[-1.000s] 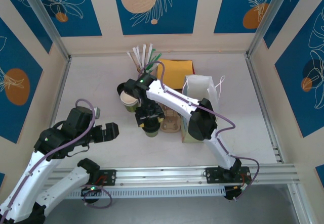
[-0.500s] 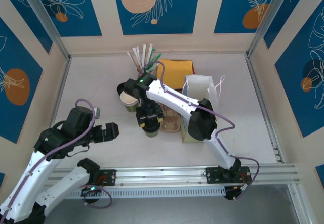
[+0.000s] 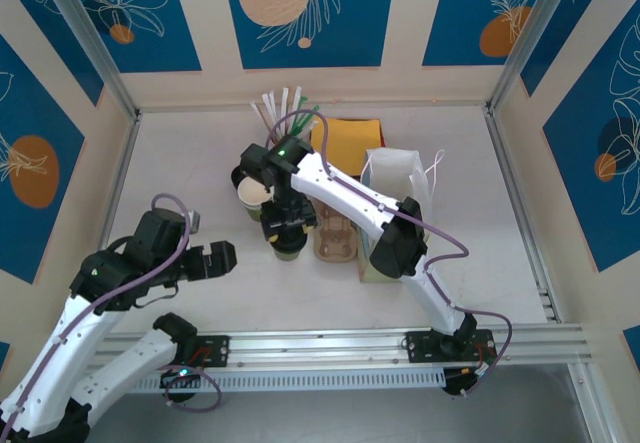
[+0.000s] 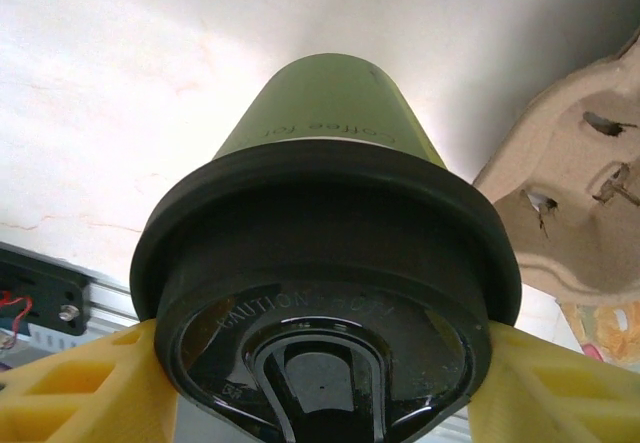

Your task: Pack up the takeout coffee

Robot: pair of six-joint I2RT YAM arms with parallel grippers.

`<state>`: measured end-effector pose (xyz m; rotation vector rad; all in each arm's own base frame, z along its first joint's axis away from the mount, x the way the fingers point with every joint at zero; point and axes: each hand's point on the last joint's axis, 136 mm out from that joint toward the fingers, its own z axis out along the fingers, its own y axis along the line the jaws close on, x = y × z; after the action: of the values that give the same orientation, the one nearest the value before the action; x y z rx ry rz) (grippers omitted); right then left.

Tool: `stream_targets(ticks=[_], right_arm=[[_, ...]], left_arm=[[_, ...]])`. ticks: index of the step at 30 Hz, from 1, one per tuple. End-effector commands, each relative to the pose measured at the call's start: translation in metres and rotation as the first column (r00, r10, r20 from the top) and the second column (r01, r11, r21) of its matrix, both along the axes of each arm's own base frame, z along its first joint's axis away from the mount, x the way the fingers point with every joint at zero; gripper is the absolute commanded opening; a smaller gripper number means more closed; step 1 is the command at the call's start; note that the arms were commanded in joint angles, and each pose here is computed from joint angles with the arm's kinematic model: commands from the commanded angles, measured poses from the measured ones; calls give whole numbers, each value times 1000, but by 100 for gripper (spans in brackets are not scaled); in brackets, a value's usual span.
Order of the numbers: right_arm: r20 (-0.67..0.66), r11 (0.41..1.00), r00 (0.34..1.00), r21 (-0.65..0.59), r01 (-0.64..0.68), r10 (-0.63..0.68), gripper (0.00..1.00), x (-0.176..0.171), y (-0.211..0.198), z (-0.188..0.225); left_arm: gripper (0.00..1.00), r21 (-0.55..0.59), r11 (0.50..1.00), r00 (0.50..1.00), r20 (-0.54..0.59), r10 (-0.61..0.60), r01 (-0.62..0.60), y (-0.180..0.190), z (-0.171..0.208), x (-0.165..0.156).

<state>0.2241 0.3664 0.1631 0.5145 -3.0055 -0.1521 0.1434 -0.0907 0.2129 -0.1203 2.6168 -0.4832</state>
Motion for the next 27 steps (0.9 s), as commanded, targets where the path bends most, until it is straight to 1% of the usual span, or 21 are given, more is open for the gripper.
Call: stream_targets(ticks=[1,8,15,27], right_arm=[[-51,999,999,-53,2,-5,65,-17,-16,15],[-12,1000,999,6,31,-31,64,-15,-22,43],[40,997,997,41,62,-64,63,-12,-36,68],[92,994,991,66,88,-94,63,-13,-57,93]], left_arm=[[100,-17,1000,1000,13,-16,16,-4,2,4],[100,-27,999,999,27,-33,34,-10,7,9],[100,-53,997,997,52,-55,57,-18,14,16],[100,-84,993,996,55,-74,79,-29,19,23]])
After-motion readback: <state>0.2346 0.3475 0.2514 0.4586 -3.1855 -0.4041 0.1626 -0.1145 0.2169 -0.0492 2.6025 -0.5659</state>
